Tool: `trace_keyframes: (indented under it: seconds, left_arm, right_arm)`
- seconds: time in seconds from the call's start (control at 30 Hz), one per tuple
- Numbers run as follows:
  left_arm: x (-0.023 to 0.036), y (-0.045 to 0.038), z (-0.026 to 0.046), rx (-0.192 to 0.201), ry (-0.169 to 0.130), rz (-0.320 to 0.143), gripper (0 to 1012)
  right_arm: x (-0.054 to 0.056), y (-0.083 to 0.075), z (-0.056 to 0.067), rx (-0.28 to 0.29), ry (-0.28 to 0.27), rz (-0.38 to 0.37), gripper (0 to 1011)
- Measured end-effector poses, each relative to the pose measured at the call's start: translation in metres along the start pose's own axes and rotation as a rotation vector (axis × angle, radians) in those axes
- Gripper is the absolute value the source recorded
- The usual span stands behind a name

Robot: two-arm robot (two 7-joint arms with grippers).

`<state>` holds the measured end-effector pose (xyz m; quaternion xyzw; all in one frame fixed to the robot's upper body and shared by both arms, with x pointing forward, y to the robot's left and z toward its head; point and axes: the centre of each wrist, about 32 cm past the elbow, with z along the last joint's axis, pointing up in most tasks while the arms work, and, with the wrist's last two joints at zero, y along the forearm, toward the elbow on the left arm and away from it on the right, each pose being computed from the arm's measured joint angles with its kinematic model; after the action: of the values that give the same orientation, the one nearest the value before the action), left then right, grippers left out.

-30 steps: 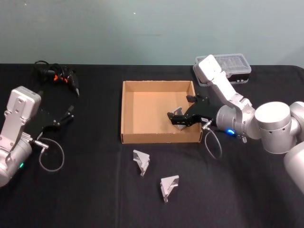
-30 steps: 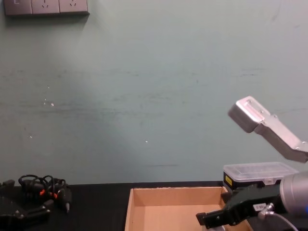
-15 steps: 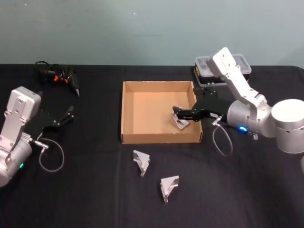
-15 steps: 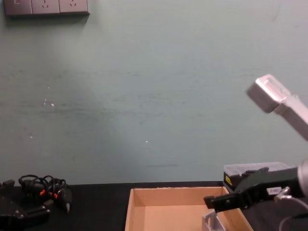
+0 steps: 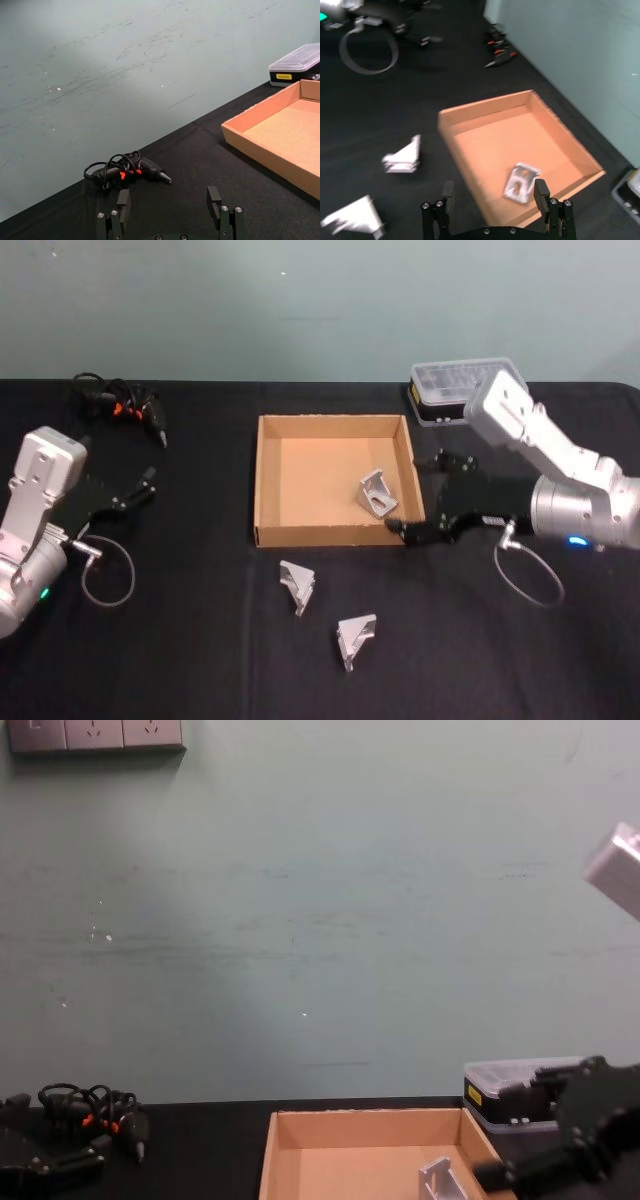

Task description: Use one hand to pick up the angle iron from the table and place it into the box.

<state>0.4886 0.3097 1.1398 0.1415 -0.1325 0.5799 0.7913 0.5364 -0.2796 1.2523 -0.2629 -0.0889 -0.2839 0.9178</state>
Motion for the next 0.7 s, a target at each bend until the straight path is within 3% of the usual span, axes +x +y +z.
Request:
trace_keyframes:
  seconds: [0.3, 0.43, 0.7]
  left_arm:
    - [0.0000, 0.0000, 0.0000, 0.000, 0.000, 0.000, 1000]
    - [0.0000, 0.0000, 0.0000, 0.000, 0.000, 0.000, 1000]
    - [0.0000, 0.0000, 0.0000, 0.000, 0.000, 0.000, 1000]
  right_arm:
    - [-0.011, -0.014, -0.006, -0.039, -0.098, 0.190, 1003]
    - [-0.017, -0.013, -0.010, -0.058, -0.128, 0.277, 1003]
    - [-0.021, -0.006, -0.016, -0.087, -0.166, 0.377, 1003]
